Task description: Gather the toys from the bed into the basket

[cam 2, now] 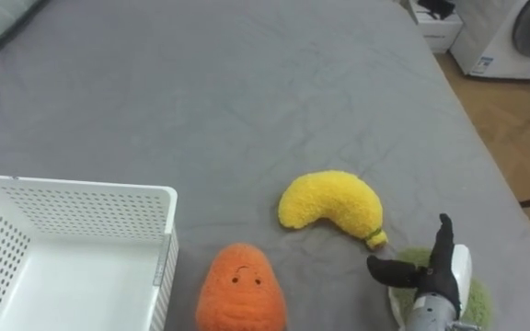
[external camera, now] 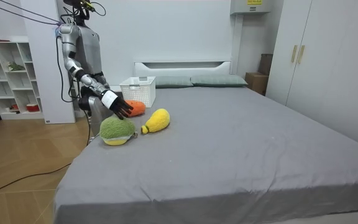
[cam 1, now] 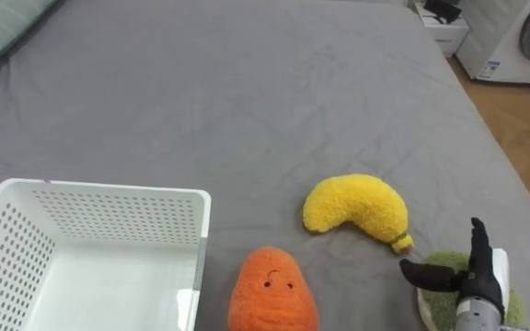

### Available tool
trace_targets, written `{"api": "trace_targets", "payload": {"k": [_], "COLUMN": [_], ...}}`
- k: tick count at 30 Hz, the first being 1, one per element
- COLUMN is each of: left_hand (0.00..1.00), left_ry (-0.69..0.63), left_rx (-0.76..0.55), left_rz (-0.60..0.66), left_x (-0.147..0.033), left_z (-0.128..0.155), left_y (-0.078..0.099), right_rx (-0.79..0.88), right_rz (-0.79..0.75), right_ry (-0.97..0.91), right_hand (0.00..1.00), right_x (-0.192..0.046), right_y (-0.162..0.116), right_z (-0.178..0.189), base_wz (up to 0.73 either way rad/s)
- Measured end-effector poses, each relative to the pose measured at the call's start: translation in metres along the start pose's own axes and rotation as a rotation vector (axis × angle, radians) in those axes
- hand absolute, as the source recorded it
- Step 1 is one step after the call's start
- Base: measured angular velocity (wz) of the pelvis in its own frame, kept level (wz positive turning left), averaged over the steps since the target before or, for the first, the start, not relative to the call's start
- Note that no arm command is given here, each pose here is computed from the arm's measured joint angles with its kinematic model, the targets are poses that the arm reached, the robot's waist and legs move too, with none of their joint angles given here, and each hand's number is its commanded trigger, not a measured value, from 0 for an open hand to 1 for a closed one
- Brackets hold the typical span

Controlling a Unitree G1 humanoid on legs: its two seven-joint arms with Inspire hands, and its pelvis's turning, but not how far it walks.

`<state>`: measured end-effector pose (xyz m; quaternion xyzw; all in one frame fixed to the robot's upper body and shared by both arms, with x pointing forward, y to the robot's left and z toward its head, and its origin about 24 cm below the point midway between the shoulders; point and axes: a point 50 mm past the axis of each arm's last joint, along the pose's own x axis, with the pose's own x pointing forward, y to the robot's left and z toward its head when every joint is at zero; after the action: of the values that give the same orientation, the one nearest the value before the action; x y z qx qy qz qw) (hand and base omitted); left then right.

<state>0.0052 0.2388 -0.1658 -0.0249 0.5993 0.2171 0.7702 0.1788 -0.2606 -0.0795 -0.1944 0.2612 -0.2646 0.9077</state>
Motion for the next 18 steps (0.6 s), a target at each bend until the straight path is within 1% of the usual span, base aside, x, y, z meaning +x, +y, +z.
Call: {"api": "trace_targets", "payload": {"k": [13, 18], "left_hand": [0.0, 0.0], "left_ry": [0.011, 0.007], "left_rx": [-0.021, -0.02], "left_rz": [0.016, 0.02], "left_x": [0.0, 0.0], "left_z": [-0.001, 0.001], "left_y": [0.004, 0.007], "right_rx": [-0.07, -0.131], "right_rz": [-0.083, -0.072], "right_ry": [0.0, 0.074], "right_hand": [0.0, 0.0], "right_x": [0.003, 0.002], "right_y": [-0.013, -0.014], "right_z": [-0.003, -0.02], "base_wz": [0.0, 0.0]}}
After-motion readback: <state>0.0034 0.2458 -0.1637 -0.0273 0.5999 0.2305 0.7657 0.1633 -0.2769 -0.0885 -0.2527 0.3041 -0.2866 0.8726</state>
